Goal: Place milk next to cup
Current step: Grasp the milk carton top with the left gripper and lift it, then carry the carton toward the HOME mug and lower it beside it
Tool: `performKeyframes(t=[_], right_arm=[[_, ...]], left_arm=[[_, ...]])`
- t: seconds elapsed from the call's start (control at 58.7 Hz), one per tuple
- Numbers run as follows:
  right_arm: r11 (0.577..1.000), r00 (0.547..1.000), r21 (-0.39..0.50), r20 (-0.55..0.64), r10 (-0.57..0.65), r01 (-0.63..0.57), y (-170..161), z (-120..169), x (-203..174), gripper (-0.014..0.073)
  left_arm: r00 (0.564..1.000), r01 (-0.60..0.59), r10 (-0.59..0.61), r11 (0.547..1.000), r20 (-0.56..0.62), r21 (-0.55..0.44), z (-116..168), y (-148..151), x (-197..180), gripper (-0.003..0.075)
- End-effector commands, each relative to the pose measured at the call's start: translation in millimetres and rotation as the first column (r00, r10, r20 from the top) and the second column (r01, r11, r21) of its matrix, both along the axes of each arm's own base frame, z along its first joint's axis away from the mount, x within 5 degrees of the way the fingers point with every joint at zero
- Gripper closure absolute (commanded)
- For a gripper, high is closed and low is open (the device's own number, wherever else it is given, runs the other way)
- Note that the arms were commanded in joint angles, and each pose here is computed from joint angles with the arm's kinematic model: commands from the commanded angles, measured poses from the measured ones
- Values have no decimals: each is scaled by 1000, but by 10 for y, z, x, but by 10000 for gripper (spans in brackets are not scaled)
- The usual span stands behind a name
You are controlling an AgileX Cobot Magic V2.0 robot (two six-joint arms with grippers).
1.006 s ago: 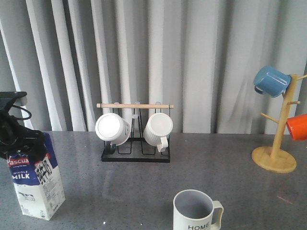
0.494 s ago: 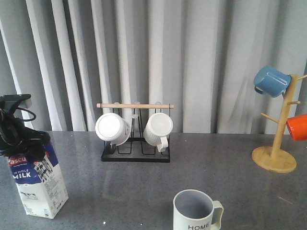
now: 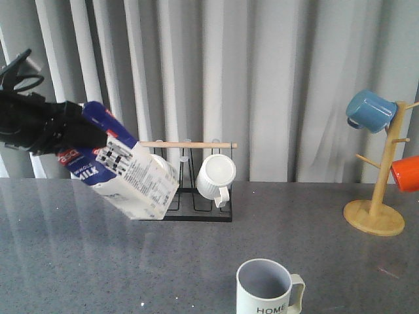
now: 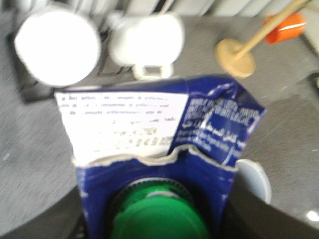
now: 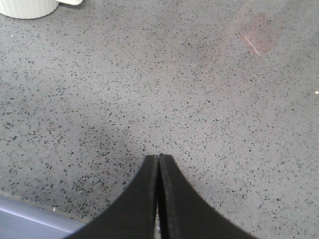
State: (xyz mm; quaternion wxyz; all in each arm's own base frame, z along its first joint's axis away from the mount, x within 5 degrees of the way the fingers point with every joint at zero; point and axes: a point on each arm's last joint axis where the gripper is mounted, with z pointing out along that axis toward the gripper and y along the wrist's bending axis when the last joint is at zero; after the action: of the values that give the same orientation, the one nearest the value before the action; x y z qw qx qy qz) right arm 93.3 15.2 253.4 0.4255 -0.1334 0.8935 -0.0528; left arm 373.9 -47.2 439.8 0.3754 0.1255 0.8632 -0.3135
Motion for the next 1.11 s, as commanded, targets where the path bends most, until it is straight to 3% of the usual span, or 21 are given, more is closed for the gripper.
performKeyframes(t=[0.0,0.119,0.256,0.563,0.852,1.091], right_arm=[[1000,998,-2,66,24,-24,17,111,37,603],[1000,998,-2,66,24,-24,17,111,37,603],[1000,998,-2,66,24,-24,17,111,37,603],[1000,998,5,64,24,-25,22,109,36,603],[1000,998,5,63,24,-24,21,109,35,603],[1000,997,7,68,23,-24,17,113,29,603]], left_arm=[[982,65,-53,996,181,-61,503,-261,-258,688],[972,68,-66,998,225,1,663,-488,-345,685],[978,37,-51,997,202,71,647,-679,-339,683],[985,171,-169,976,-32,132,96,-1138,-115,678],[988,101,-68,964,-139,247,-290,-1331,73,661],[982,112,-65,958,-177,265,-471,-1380,174,652]])
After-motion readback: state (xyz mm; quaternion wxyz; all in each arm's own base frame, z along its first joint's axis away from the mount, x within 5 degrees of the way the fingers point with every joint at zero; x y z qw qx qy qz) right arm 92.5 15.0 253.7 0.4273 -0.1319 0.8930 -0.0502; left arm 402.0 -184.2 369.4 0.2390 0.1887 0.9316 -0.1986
